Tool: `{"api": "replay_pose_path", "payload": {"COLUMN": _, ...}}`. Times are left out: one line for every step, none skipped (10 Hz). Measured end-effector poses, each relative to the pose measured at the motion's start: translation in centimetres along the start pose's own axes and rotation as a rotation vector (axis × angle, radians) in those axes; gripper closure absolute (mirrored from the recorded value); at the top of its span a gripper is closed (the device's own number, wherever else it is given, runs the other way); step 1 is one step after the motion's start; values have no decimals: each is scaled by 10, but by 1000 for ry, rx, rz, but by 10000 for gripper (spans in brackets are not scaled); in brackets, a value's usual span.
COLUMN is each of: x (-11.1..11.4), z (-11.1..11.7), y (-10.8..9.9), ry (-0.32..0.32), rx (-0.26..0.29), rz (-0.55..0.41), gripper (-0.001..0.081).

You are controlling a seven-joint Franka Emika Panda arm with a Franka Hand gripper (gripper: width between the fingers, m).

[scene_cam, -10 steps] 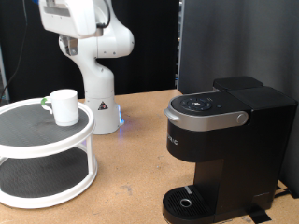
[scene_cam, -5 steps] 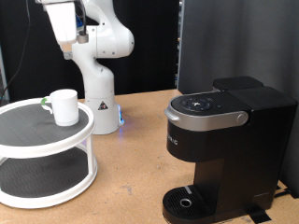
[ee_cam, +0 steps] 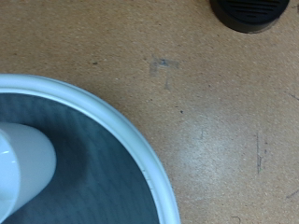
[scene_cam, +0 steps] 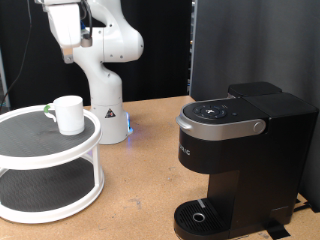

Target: Make a cup of coffee with the keurig machine

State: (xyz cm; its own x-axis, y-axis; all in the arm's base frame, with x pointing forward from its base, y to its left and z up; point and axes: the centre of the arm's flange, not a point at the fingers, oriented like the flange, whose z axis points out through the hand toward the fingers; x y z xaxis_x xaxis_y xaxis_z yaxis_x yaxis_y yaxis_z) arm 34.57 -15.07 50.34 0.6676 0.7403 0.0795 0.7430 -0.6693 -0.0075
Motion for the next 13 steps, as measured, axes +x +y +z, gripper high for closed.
{"api": "replay_pose_path", "payload": {"x": -8, "z": -5, "y": -3, "ry": 9, "rx": 7, "rz": -14, "gripper": 800}}
{"api": "replay_pose_path", "payload": {"x": -18, "z": -10, "y": -7, "ry": 14, "rx": 12, "rz": -31, "gripper": 800}}
{"api": "replay_pose_path", "payload": {"x": -30, "z": -16, "y": -12, "ry": 14, "rx": 15, "rz": -51, "gripper": 800}}
{"api": "replay_pose_path", "payload": {"x": -42, "z": -20, "y": -17, "ry": 14, "rx": 14, "rz": -75, "gripper": 800}}
{"api": "replay_pose_path", "payload": {"x": -56, "z": -23, "y": -22, "ry": 9, "rx": 14, "rz": -109, "gripper": 800}}
{"api": "replay_pose_path", "payload": {"x": -68, "z": -26, "y": -26, "ry": 12, "rx": 7, "rz": -137, "gripper": 800}}
{"api": "replay_pose_path", "payload": {"x": -73, "z": -27, "y": -33, "ry": 21, "rx": -3, "rz": -154, "gripper": 800}}
{"api": "replay_pose_path", "payload": {"x": -73, "z": -26, "y": -32, "ry": 21, "rx": 0, "rz": -142, "gripper": 800}}
{"api": "replay_pose_path", "payload": {"x": -73, "z": -25, "y": -31, "ry": 27, "rx": -8, "rz": -93, "gripper": 800}}
{"api": "replay_pose_path", "payload": {"x": -75, "z": -23, "y": -30, "ry": 33, "rx": -8, "rz": -26, "gripper": 800}}
{"api": "replay_pose_path", "payload": {"x": -78, "z": -21, "y": -31, "ry": 35, "rx": 0, "rz": 35, "gripper": 800}}
{"api": "replay_pose_path", "payload": {"x": -81, "z": -17, "y": -32, "ry": 31, "rx": 17, "rz": 76, "gripper": 800}}
{"api": "replay_pose_path", "payload": {"x": -86, "z": -14, "y": -34, "ry": 22, "rx": 38, "rz": 110, "gripper": 800}}
